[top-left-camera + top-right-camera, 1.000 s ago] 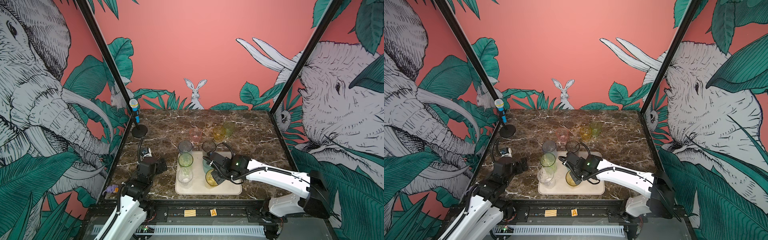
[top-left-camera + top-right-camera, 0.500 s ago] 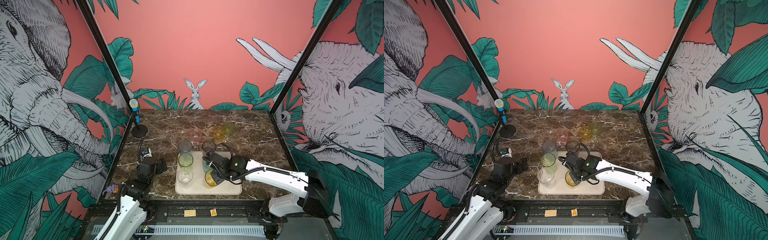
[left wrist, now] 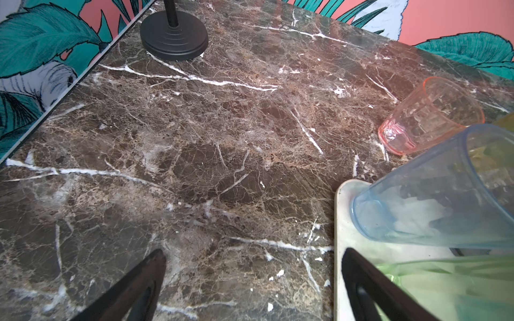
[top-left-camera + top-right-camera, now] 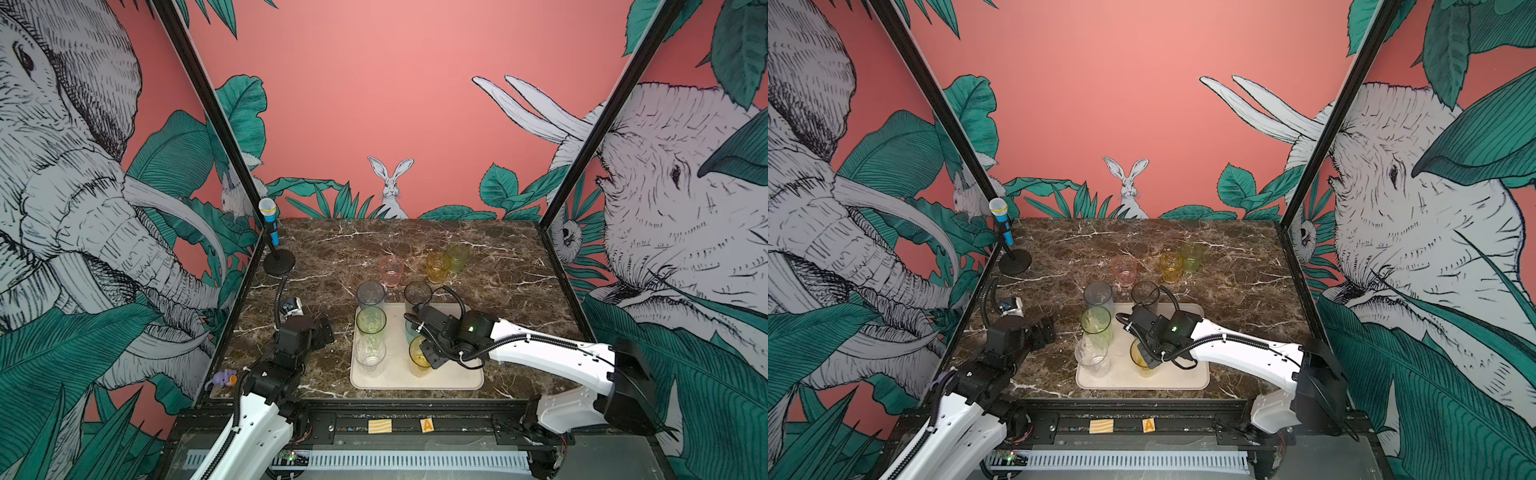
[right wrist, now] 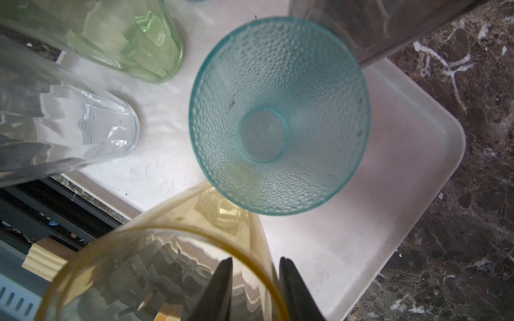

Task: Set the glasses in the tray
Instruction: 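Lower the yellow tumbler onto the tray beside the teal tumbler, then open the right gripper to release the yellow tumbler, then raise the right gripper and move it over the pink tumbler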

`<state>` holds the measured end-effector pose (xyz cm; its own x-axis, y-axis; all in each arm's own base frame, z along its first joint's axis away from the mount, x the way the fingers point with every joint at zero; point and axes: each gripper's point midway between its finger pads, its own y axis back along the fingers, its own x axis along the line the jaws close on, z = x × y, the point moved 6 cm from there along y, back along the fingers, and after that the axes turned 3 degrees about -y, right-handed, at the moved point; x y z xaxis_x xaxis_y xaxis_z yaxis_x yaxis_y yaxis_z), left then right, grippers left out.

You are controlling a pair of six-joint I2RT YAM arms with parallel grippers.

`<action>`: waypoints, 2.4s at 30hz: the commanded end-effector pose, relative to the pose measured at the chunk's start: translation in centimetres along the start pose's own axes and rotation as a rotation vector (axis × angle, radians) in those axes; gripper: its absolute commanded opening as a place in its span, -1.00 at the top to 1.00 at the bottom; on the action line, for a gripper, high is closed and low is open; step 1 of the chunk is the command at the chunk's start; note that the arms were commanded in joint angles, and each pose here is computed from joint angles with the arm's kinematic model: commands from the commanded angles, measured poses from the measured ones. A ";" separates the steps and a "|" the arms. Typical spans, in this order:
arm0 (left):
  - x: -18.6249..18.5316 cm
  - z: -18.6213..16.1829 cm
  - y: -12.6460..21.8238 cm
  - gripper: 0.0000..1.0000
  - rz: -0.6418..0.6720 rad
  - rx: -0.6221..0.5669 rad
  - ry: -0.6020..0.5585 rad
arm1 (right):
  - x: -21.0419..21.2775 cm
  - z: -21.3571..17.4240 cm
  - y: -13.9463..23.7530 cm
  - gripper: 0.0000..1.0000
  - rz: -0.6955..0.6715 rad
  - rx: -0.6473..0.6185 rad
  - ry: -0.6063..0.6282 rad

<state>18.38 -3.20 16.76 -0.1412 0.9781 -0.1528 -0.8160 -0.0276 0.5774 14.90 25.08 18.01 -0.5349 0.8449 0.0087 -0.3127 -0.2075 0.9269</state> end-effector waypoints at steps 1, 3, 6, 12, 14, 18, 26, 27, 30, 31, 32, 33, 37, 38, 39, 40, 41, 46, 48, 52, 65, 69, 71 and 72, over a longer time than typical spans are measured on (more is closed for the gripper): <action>0.3 -0.4 0.0 -0.99 0.009 0.007 0.016 | 0.3 0.5 0.6 0.28 0.005 -0.010 -0.007; 0.3 -0.4 0.1 -0.99 0.011 0.007 0.015 | 0.4 0.6 0.9 0.21 0.008 -0.014 -0.006; 0.3 -0.4 0.2 -0.99 0.009 0.002 0.016 | 0.3 0.8 1.6 0.12 0.010 -0.030 -0.011; 0.1 0.4 0.3 -0.99 0.001 -0.021 0.018 | -0.2 1.3 3.5 -0.01 0.005 -0.070 -0.014; -0.1 0.9 0.4 -0.99 -0.003 -0.030 0.015 | -0.3 1.5 4.3 -0.03 0.006 -0.084 -0.013; -0.5 1.8 0.4 -0.99 -0.009 -0.041 0.009 | -0.5 2.2 5.7 -0.07 0.005 -0.122 -0.014; -1.1 3.4 0.8 -0.99 -0.020 -0.062 -0.001 | -0.7 3.6 8.2 -0.11 -0.002 -0.192 -0.028; -1.2 3.5 0.8 -0.99 -0.022 -0.066 -0.001 | -0.7 4.1 8.9 -0.12 0.000 -0.213 -0.031; -1.3 3.9 1.0 -0.99 -0.025 -0.076 -0.001 | -0.9 4.9 10.1 -0.16 -0.011 -0.252 -0.026; -1.3 3.9 1.0 -0.99 -0.027 -0.077 -0.001 | -0.9 5.2 10.5 -0.19 -0.012 -0.266 -0.021; -1.3 4.0 1.1 -0.99 -0.028 -0.079 -0.001 | -0.8 5.5 10.7 -0.21 -0.010 -0.275 -0.010; -1.4 4.0 1.1 -0.99 -0.031 -0.079 0.000 | -0.8 5.7 10.9 -0.22 -0.007 -0.283 -0.002; -1.3 4.5 1.4 -0.99 -0.026 -0.090 -0.004 | -0.6 6.6 11.8 -0.26 -0.006 -0.302 0.017; -1.3 4.6 1.5 -0.99 -0.020 -0.093 -0.007 | -0.6 6.9 11.9 -0.25 -0.009 -0.303 0.020; -1.3 4.8 1.5 -0.99 -0.015 -0.097 -0.009 | -0.8 7.3 12.1 -0.26 -0.016 -0.307 0.025; -1.3 5.0 1.6 -0.99 -0.013 -0.102 -0.013 | -0.9 7.7 12.2 -0.26 -0.022 -0.310 0.029; -1.3 5.1 1.7 -0.99 -0.010 -0.105 -0.016 | -1.1 8.1 12.3 -0.27 -0.028 -0.311 0.030; -1.2 5.9 2.1 -0.99 0.001 -0.126 -0.023 | -2.0 10.9 12.8 -0.28 -0.037 -0.331 0.029; -1.3 6.2 2.2 -0.99 0.005 -0.131 -0.032 | -2.4 12.3 13.0 -0.29 -0.043 -0.346 0.030; -1.4 6.5 2.2 -0.99 0.012 -0.129 -0.044 | -3.2 15.0 12.7 -0.34 -0.066 -0.357 0.035; -0.6 6.3 1.6 -0.99 0.101 -0.126 -0.091 | -5.9 21.5 7.7 -0.36 -0.049 -0.258 -0.026; -0.6 6.7 1.8 -0.99 0.102 -0.132 -0.104 | -6.7 23.1 6.1 -0.37 -0.048 -0.250 -0.041; -0.6 6.8 1.9 -0.99 0.111 -0.134 -0.109 | -7.1 23.9 5.5 -0.37 -0.039 -0.250 -0.049; -0.5 6.9 1.9 -0.99 0.119 -0.139 -0.111 | -7.2 24.3 5.3 -0.37 -0.036 -0.252 -0.052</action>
<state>20.71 -2.74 22.33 -0.1604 0.9869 -0.0179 -0.8600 -0.1309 0.4932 35.51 29.97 31.83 -0.4688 0.8832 -0.0082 -0.5321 -0.2751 0.8007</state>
